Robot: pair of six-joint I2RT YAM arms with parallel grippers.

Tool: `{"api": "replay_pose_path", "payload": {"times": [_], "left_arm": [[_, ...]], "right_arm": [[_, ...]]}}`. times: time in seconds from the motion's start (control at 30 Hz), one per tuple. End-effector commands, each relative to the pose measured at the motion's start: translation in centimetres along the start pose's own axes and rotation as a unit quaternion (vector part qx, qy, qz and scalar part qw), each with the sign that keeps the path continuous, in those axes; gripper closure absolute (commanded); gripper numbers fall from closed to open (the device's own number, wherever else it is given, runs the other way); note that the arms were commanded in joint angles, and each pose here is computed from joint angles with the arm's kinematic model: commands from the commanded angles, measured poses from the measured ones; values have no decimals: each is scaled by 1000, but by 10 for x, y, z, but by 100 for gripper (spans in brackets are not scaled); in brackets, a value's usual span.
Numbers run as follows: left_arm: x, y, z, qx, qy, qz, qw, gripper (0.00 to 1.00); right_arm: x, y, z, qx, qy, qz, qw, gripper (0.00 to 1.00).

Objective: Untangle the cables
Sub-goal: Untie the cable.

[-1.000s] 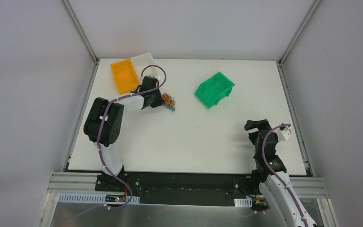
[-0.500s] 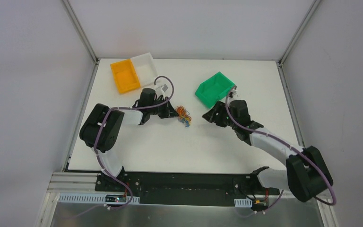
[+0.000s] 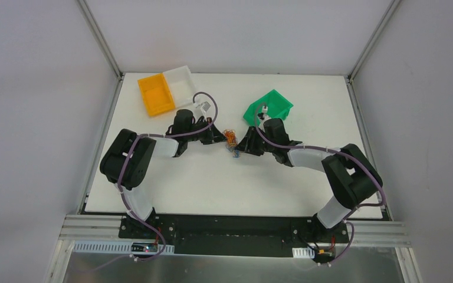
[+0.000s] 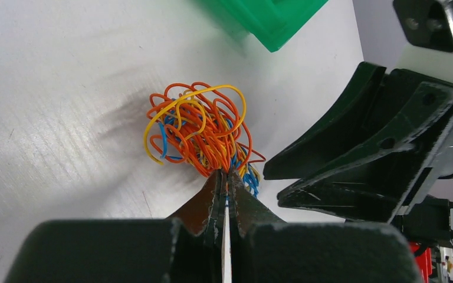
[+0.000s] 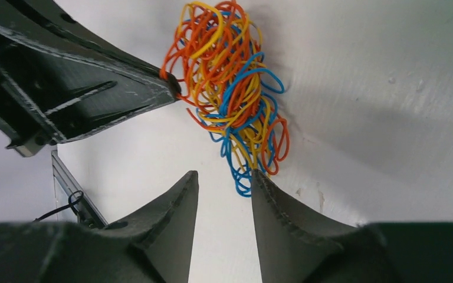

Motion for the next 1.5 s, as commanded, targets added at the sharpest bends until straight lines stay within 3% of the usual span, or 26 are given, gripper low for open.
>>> {"api": "replay_pose_path", "payload": {"times": [0.0, 0.13, 0.47, 0.7, 0.8, 0.87, 1.07, 1.3, 1.47], "left_arm": [[-5, -10, -13, -28, -9, 21, 999, 100], [-6, -9, -13, -24, -3, 18, 1000, 100], [-9, -7, -14, -13, 18, 4, 1000, 100], [-10, -6, -13, -13, 25, -1, 1000, 100], [-10, -4, -10, -13, 29, -4, 999, 100], [-10, -3, -10, -16, 30, -11, 999, 100], [10, -1, -6, -35, 45, -85, 995, 100], [60, 1, 12, -48, 71, -214, 973, 100], [78, 5, 19, -72, 46, -253, 964, 100]], "right_arm": [[-8, 5, -10, 2, -14, 9, 1000, 60], [-8, -6, -11, -1, -36, 62, 997, 55], [-11, -9, -16, 0, -53, 81, 995, 54], [-22, -3, -16, -11, -25, 60, 998, 80], [-23, -1, -17, -15, -23, 58, 998, 100], [-22, -2, -19, -19, -34, 66, 997, 100], [8, -13, -34, -25, -150, 135, 979, 100], [70, -42, -51, -94, -331, 201, 917, 100], [98, -48, -52, -113, -397, 202, 888, 100]]}}
Point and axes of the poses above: each gripper's point midway between its finger pads, its own x axis back along the fingers, its own y axis along the line the jaws close on, z = x × y, the point moved 8 cm from there along x, back along the fingers, and after that the axes turned 10 degrees about -x, right-handed, at the moved point
